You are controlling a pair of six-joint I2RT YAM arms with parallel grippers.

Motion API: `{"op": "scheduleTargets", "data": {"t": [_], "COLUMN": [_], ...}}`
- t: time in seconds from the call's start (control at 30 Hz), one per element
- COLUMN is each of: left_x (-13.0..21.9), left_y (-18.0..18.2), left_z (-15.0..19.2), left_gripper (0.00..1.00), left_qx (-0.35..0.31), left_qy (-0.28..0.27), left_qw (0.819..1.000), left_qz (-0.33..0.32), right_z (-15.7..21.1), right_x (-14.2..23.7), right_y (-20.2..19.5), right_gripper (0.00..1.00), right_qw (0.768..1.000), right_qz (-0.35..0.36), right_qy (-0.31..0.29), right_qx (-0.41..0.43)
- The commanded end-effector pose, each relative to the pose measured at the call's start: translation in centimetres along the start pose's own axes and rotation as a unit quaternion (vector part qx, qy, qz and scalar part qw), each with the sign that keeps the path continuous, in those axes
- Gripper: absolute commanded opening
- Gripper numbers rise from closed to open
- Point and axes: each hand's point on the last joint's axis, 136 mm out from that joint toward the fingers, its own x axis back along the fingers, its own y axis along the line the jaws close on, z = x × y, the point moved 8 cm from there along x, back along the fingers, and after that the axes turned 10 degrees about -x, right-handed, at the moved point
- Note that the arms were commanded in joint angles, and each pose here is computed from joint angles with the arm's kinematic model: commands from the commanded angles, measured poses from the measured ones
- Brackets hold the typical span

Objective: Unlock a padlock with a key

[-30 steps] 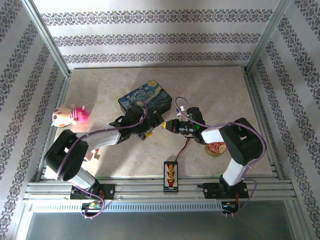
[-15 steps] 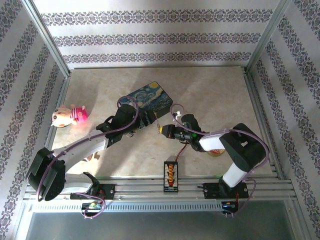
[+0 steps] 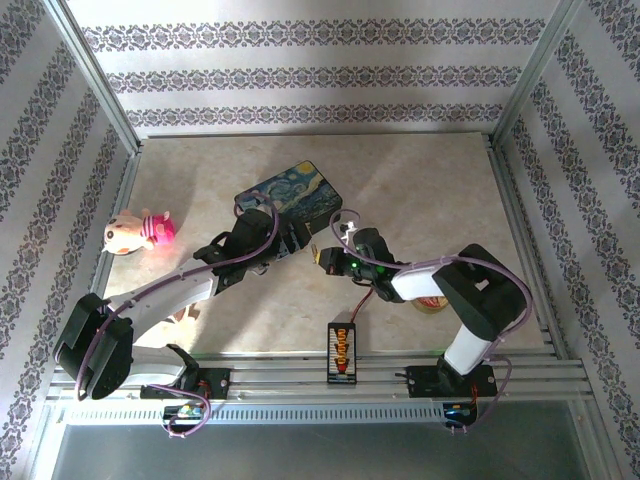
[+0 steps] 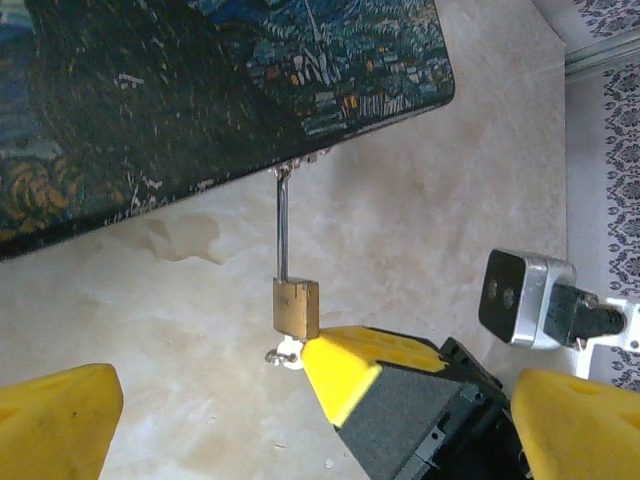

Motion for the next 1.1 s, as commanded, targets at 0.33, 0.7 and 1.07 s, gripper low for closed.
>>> {"op": "scheduleTargets", "data": {"t": [0.33, 0.7, 1.07], "left_x": [0.7, 2.5, 1.0], "left_y": [0.7, 1.1, 3.4], "left_z": [0.2, -2.7, -6.8], "left_gripper": [0.99, 0.99, 0.99], "left_qx": [-0.016, -0.09, -0.149], "left_qy": [-0.011, -0.045, -0.021], "left_qw": [0.999, 0.987, 0.96], "left_qz": [-0.032, -0.125, -0.236], "right_z": [-2.3, -2.8, -4.9], "right_x": [-0.3, -0.6, -2.0], "right_y": [-0.5, 0.2, -0.7], "right_gripper": [0.17, 0.32, 0.3], "right_qw": [1.0, 0.993, 0.994], "right_qz": [-0.005, 0.034, 0.016], "right_qy": [-0.016, 0.03, 0.063], "right_qx": [0.021, 0.112, 0.092]}}
